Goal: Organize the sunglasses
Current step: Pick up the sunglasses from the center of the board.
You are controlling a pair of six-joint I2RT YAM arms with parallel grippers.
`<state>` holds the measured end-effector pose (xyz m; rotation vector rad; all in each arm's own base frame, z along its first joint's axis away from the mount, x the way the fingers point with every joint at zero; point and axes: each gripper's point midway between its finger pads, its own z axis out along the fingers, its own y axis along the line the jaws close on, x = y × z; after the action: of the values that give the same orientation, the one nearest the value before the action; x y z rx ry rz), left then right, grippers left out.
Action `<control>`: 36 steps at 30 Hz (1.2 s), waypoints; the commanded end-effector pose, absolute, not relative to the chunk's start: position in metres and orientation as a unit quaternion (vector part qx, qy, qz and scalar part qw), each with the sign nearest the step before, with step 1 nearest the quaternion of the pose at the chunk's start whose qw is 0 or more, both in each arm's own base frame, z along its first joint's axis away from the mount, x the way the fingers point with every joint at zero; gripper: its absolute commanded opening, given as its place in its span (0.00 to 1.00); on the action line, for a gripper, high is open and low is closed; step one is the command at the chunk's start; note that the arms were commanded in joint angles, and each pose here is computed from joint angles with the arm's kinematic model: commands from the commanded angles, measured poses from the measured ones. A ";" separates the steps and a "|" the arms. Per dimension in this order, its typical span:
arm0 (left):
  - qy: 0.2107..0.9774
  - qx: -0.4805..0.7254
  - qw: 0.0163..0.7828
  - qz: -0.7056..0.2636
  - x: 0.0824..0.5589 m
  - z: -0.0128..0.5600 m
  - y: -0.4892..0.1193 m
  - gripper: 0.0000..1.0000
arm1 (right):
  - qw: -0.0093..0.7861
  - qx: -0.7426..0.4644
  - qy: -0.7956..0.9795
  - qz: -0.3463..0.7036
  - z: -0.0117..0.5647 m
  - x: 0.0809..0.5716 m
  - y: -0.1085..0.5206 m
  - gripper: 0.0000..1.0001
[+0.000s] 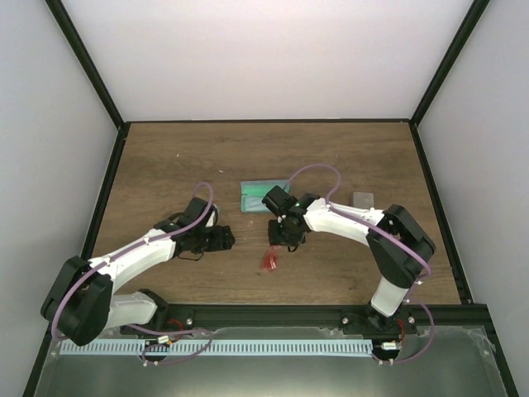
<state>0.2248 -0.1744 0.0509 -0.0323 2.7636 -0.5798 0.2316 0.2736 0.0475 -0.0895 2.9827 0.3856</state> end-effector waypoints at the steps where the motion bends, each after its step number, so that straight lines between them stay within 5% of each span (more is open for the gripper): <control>1: 0.964 -0.006 0.162 -0.211 0.227 0.052 -0.176 0.79 | 0.068 -0.040 0.990 0.119 0.050 0.222 0.275 0.36; 7: 0.965 -0.011 0.160 -0.209 0.224 0.050 -0.174 0.79 | 0.068 -0.055 0.988 0.126 0.052 0.218 0.288 0.05; 11: 0.966 -0.012 0.158 -0.206 0.222 0.048 -0.172 0.79 | 0.064 -0.057 0.988 0.127 0.050 0.216 0.289 0.02; 16: 0.967 -0.015 0.153 -0.204 0.218 0.045 -0.169 0.79 | 0.066 -0.055 0.987 0.136 0.053 0.214 0.290 0.05; 19: 0.967 -0.017 0.152 -0.204 0.217 0.044 -0.169 0.79 | 0.067 -0.054 0.986 0.143 0.056 0.214 0.291 0.22; 24: 0.967 -0.021 0.153 -0.200 0.217 0.043 -0.167 0.79 | 0.057 -0.053 0.987 0.142 0.052 0.204 0.292 0.34; 36: 0.969 -0.012 0.148 -0.195 0.210 0.044 -0.163 0.79 | 0.044 -0.052 0.990 0.124 0.035 0.199 0.299 0.28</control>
<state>0.2145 -0.1670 0.0435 -0.0457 2.7867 -0.5683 0.1960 0.2943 0.0369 -0.1798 3.0310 0.3841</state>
